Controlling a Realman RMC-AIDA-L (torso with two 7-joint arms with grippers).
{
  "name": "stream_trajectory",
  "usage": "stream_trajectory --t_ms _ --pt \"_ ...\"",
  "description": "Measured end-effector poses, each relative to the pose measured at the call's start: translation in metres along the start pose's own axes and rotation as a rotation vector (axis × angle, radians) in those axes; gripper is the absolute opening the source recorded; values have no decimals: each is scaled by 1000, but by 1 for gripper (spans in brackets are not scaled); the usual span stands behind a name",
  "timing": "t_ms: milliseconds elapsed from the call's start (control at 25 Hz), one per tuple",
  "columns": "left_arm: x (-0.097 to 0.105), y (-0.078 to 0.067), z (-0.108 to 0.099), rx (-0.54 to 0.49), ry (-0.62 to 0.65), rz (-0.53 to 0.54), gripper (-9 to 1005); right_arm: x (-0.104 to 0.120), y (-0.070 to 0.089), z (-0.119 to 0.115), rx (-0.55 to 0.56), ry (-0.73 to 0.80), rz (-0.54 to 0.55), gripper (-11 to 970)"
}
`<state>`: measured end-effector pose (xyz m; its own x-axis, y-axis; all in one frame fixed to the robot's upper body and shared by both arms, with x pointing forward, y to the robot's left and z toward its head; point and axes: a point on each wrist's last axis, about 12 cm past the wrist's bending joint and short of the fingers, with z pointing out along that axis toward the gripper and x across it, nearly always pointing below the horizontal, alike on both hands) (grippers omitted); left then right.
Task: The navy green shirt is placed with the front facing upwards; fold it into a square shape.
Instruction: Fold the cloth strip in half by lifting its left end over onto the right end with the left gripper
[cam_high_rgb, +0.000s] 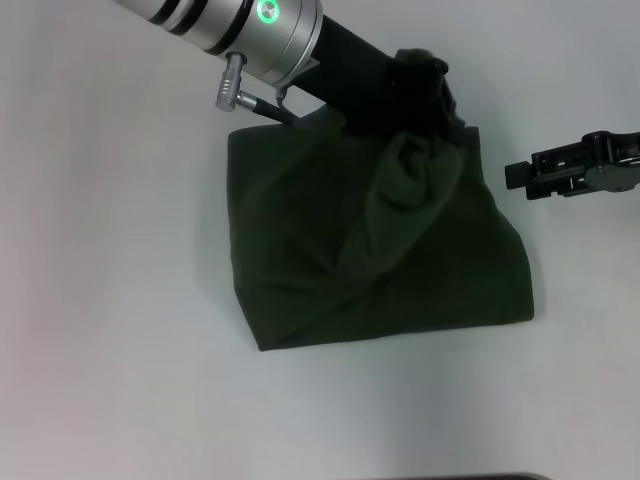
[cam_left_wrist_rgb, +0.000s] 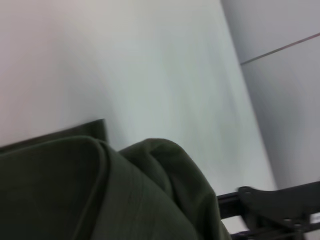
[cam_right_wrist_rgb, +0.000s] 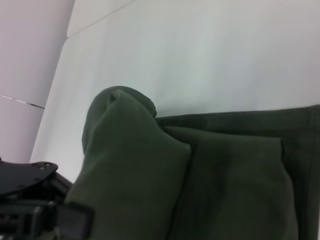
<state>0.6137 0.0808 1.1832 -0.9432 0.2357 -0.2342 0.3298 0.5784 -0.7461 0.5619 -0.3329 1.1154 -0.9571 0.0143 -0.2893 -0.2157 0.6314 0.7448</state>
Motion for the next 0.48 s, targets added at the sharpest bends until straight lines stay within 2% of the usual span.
stream_trajectory --t_ms 200,480 --pt "2 6 -7 87 -52 1 49 0 0 0 0 0 0 614" --pt "0 5 -20 112 -75 23 283 -2 0 -2 4 -3 5 615"
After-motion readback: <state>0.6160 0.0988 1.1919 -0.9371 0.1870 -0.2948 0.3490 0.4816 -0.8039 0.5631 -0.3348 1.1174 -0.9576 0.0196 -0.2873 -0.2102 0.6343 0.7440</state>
